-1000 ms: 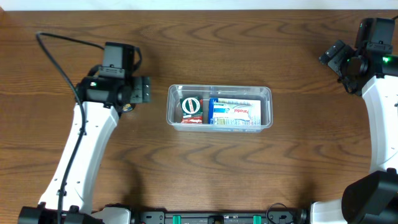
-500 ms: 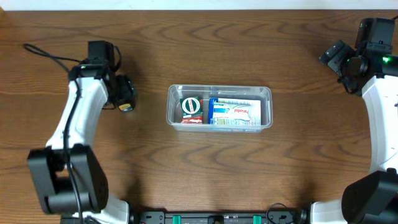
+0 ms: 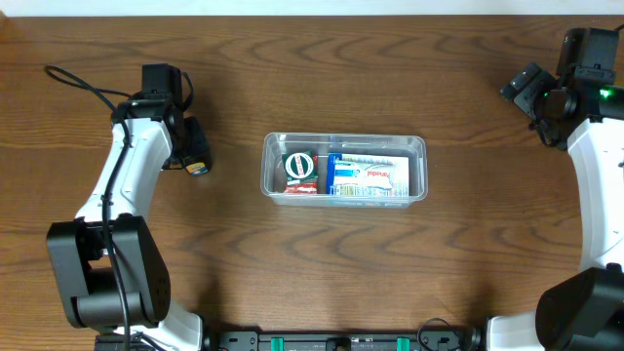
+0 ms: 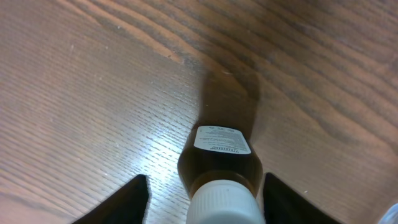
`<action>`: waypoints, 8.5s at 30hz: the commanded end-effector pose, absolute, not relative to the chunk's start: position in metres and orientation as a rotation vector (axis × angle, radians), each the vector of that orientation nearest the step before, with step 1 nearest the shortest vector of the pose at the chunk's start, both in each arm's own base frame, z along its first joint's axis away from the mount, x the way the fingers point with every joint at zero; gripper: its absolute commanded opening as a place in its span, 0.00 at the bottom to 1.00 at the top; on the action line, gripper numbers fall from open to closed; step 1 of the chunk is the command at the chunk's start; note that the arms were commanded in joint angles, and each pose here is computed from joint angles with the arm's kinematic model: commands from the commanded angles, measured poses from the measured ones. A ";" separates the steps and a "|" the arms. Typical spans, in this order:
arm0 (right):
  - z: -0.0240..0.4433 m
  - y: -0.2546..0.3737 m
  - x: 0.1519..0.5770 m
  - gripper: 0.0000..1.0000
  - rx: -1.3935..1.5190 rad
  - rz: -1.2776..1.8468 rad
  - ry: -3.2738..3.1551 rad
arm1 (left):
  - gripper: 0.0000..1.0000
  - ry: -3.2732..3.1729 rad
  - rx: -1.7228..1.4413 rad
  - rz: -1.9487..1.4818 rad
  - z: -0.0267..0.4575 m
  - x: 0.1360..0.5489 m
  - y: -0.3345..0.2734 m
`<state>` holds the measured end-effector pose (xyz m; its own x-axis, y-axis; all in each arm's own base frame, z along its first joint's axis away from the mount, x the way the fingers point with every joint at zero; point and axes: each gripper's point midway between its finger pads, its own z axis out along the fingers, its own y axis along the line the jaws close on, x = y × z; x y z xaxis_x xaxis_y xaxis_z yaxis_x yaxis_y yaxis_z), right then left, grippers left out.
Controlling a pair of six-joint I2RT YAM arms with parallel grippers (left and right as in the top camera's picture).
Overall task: Pack container
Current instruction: 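Move the left gripper to the brown bottle and grasp its cap, then lift the brown bottle and carry it over the container's left end, then lower the bottle into the container beside the green tin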
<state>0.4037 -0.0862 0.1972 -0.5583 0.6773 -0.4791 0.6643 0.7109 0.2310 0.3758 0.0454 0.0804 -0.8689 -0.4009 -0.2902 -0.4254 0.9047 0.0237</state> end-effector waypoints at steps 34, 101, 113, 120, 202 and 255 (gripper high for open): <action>0.198 -0.088 0.404 0.99 1.015 0.024 2.369 | 0.18 2.402 0.393 -0.287 0.234 0.364 -0.078; 0.198 -0.088 0.404 0.99 1.015 0.024 2.369 | 0.06 2.200 1.482 -0.032 0.162 0.337 -0.141; 0.198 -0.088 0.404 0.99 1.016 0.024 2.368 | 0.06 2.264 1.515 -0.060 0.136 0.338 -0.141; 0.198 -0.088 0.404 0.99 1.015 0.024 2.369 | 0.06 2.322 1.545 -0.085 0.111 0.340 -0.142; 0.198 -0.088 0.404 0.99 1.016 0.024 2.368 | 0.06 2.134 1.792 0.218 0.106 0.364 -0.136; 0.198 -0.088 0.404 0.99 1.016 0.024 2.368 | 0.06 2.061 1.843 0.325 0.109 0.366 -0.153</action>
